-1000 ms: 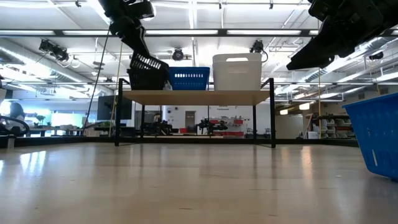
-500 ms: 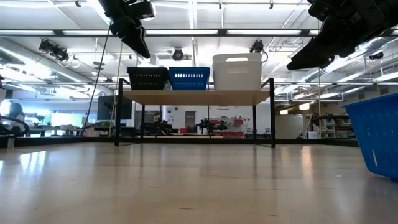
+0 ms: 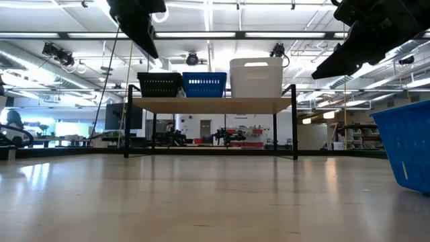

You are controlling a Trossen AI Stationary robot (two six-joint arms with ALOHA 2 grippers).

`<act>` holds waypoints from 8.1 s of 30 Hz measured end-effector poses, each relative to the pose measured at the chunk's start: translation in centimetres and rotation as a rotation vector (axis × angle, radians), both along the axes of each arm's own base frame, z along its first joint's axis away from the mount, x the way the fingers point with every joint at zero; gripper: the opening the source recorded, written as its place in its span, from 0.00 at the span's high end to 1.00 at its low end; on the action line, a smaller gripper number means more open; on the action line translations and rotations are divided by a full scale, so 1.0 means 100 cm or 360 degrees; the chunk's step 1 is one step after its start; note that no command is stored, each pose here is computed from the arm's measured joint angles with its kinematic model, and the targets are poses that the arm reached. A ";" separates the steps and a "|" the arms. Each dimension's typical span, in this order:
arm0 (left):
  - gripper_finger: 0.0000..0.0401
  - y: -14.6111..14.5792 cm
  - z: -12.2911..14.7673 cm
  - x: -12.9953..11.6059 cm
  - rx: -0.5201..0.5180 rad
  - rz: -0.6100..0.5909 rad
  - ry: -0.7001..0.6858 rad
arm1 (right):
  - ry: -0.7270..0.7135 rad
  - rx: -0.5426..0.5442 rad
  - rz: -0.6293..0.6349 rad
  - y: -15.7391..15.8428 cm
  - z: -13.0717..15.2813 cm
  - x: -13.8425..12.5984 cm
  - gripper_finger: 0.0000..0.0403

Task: Stack baskets on shelf by color
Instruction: Stack the white bin on top of the other white bins on the shelf

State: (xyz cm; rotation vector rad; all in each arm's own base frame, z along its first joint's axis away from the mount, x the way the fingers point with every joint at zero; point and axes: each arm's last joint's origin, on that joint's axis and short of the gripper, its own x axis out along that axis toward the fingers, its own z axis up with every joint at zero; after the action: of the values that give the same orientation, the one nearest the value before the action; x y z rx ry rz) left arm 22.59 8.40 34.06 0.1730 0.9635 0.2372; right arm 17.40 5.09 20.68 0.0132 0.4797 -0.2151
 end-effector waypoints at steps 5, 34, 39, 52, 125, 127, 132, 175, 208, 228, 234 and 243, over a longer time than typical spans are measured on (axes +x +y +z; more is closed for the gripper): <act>0.81 -0.044 -0.006 0.006 -0.0209 -0.0032 0.0070 | -0.0002 0.0002 -0.0003 0.000 0.000 0.000 0.52; 0.61 -0.296 -0.079 -0.015 -0.1060 0.0349 0.0604 | 0.0010 0.0019 0.0002 0.000 -0.001 0.000 0.52; 0.62 -0.337 -0.098 -0.009 -0.1268 0.0318 0.0552 | 0.0020 0.0040 0.0059 0.001 -0.001 0.000 0.52; 0.65 -0.359 -0.125 -0.022 -0.1268 0.0403 0.0871 | 0.0031 0.0077 0.0113 0.002 -0.001 0.000 0.52; 0.98 -0.280 -0.174 0.010 -0.0918 0.0440 0.0823 | 0.0052 0.0068 0.0197 0.004 -0.001 0.000 0.52; 0.98 -0.273 -0.162 0.019 -0.0865 0.0391 0.0835 | 0.0052 0.0066 0.0198 0.004 -0.001 0.000 0.52; 0.99 -0.250 -0.118 0.040 -0.0672 0.0323 0.0874 | 0.0052 0.0068 0.0197 0.004 -0.001 0.000 0.52; 0.98 -0.003 0.086 0.133 0.0467 -0.0276 -0.0402 | -0.0018 -0.0125 -0.0035 -0.018 0.004 0.007 0.52; 0.92 0.049 0.033 0.183 0.0313 -0.0428 -0.0467 | -0.0015 -0.0147 -0.0088 -0.026 0.004 0.009 0.52; 0.78 0.039 0.036 0.190 0.0352 -0.0350 -0.0532 | 0.0004 -0.0154 -0.0085 -0.027 0.003 0.008 0.52; 0.81 0.033 0.040 0.188 0.0511 -0.0312 -0.0461 | 0.0023 -0.0151 -0.0088 -0.027 0.002 0.008 0.52; 0.79 0.020 0.060 0.171 0.0560 -0.0249 -0.0460 | 0.0045 -0.0155 -0.0086 -0.027 0.001 0.007 0.52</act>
State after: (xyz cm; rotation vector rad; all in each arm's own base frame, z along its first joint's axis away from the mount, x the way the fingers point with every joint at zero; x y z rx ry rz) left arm 39.65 10.42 40.06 0.5207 0.6119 0.2778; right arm 18.10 2.41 20.78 -0.0721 0.4967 -0.2917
